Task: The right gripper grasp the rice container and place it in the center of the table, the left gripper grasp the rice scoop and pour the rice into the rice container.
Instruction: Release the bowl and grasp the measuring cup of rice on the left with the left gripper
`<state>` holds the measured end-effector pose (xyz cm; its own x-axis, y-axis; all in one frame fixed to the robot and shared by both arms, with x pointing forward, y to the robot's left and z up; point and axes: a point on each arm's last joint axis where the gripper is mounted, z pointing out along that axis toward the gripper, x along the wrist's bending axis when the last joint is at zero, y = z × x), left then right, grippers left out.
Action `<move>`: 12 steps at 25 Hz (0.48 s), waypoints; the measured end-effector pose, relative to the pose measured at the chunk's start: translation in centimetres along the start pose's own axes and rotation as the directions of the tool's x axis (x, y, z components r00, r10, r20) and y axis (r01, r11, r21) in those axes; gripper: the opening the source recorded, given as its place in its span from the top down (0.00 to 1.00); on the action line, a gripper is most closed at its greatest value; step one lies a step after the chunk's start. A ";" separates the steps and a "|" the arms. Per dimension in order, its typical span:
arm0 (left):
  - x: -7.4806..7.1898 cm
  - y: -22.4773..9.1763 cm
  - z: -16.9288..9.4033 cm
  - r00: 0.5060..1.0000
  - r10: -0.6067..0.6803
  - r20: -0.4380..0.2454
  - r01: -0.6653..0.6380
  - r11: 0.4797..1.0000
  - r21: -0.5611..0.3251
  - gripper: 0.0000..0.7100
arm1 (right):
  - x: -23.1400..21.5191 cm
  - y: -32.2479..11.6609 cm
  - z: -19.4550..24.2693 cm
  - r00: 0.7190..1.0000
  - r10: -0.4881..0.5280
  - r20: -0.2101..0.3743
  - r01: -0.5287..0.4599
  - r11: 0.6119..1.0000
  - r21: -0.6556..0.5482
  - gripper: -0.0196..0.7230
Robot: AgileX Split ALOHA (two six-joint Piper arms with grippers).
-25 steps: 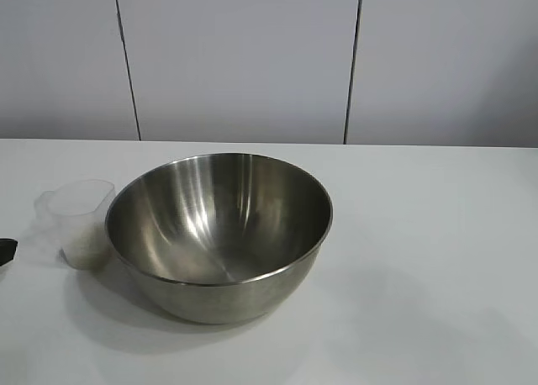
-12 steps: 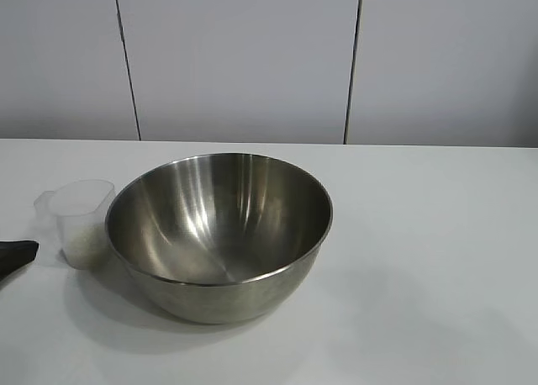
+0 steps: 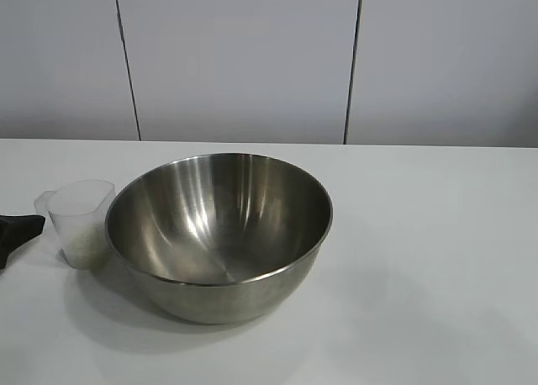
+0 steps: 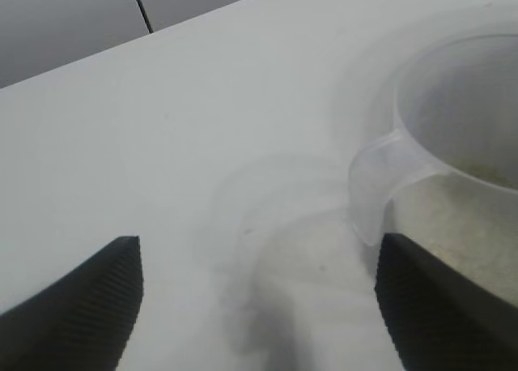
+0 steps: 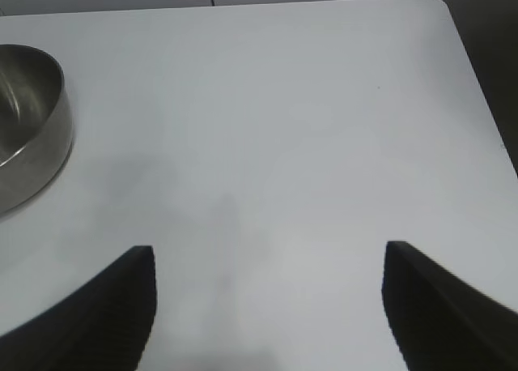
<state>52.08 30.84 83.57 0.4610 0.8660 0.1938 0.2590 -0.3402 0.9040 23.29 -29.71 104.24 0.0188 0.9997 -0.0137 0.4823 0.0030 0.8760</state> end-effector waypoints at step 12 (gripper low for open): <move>-0.5 0.2 2.0 0.999 -0.033 0.039 0.034 0.999 -0.019 0.20 | 0.0 0.0 0.0 1.000 0.000 0.000 0.000 1.000 -0.001 0.25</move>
<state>53.61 29.59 82.84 0.4853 0.8616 0.1488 0.2582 -0.3039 0.9170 23.30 -29.71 104.25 0.0188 0.9997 -0.0138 0.4813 0.0030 0.8766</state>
